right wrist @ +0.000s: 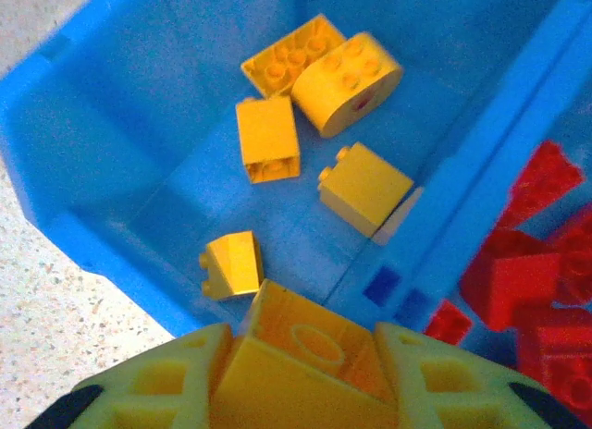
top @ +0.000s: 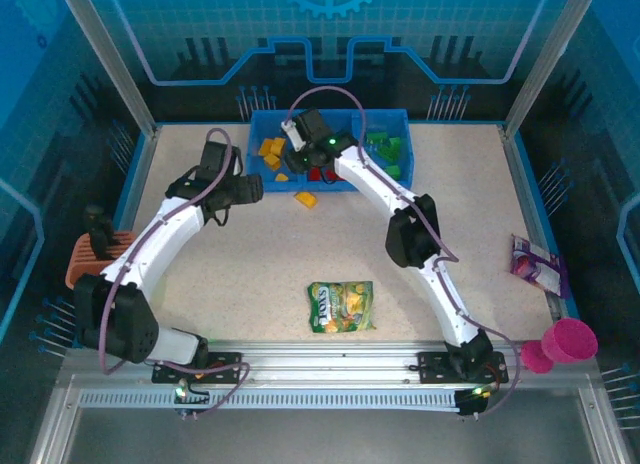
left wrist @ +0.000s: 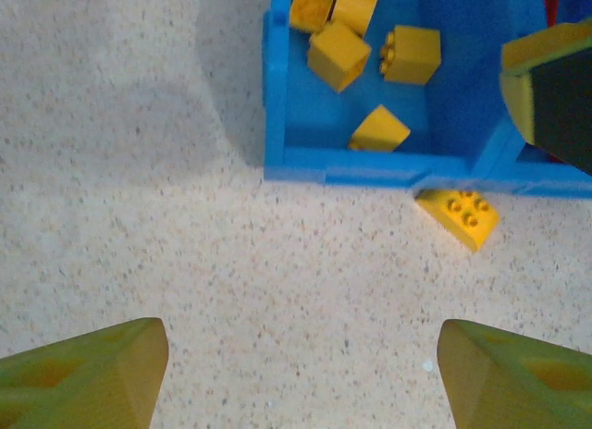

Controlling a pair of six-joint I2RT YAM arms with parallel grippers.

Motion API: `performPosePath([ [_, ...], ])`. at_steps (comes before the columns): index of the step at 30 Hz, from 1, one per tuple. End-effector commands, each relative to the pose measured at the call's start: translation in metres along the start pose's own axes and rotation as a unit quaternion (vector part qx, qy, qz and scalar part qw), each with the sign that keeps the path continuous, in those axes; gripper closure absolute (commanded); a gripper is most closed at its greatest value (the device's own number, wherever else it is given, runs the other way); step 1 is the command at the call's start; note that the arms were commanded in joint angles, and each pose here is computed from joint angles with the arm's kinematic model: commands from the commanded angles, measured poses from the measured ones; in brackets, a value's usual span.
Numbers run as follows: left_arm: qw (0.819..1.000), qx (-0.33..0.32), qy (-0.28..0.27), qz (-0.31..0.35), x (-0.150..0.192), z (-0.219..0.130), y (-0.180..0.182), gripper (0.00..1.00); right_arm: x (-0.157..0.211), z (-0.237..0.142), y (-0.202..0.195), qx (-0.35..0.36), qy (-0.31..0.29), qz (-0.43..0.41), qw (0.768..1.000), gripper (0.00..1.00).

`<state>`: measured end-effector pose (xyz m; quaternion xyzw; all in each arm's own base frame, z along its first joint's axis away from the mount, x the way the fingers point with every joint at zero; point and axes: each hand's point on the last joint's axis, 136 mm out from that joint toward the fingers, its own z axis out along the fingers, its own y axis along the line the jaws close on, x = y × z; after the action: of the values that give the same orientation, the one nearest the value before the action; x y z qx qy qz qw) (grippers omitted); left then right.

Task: Sort the legos into containers by color
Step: Place the lego in the container.

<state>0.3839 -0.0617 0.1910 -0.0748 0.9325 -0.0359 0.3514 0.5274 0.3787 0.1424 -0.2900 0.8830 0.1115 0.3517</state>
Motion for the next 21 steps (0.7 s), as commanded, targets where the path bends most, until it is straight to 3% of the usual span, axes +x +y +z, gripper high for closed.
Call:
performPosePath([
  [1, 1.000, 0.011, 0.013, -0.024, 0.012, -0.008, 0.002, 0.22, -0.013, 0.009, 0.026, -0.033, -0.036, -0.041, 0.998, 0.74],
  [9, 0.998, 0.029, 0.028, -0.038, 0.020, 0.001, -0.005, 0.22, -0.014, 0.030, 0.025, -0.012, -0.053, -0.086, 0.995, 0.73],
  [16, 0.994, 0.070, 0.055, -0.071, 0.034, 0.011, -0.022, 0.22, -0.034, 0.044, 0.013, 0.036, -0.106, -0.132, 0.985, 0.72],
  [21, 0.992, 0.058, 0.072, -0.086, 0.058, 0.018, -0.035, 0.22, -0.047, 0.049, 0.009, 0.054, -0.132, -0.161, 0.977, 0.65],
])
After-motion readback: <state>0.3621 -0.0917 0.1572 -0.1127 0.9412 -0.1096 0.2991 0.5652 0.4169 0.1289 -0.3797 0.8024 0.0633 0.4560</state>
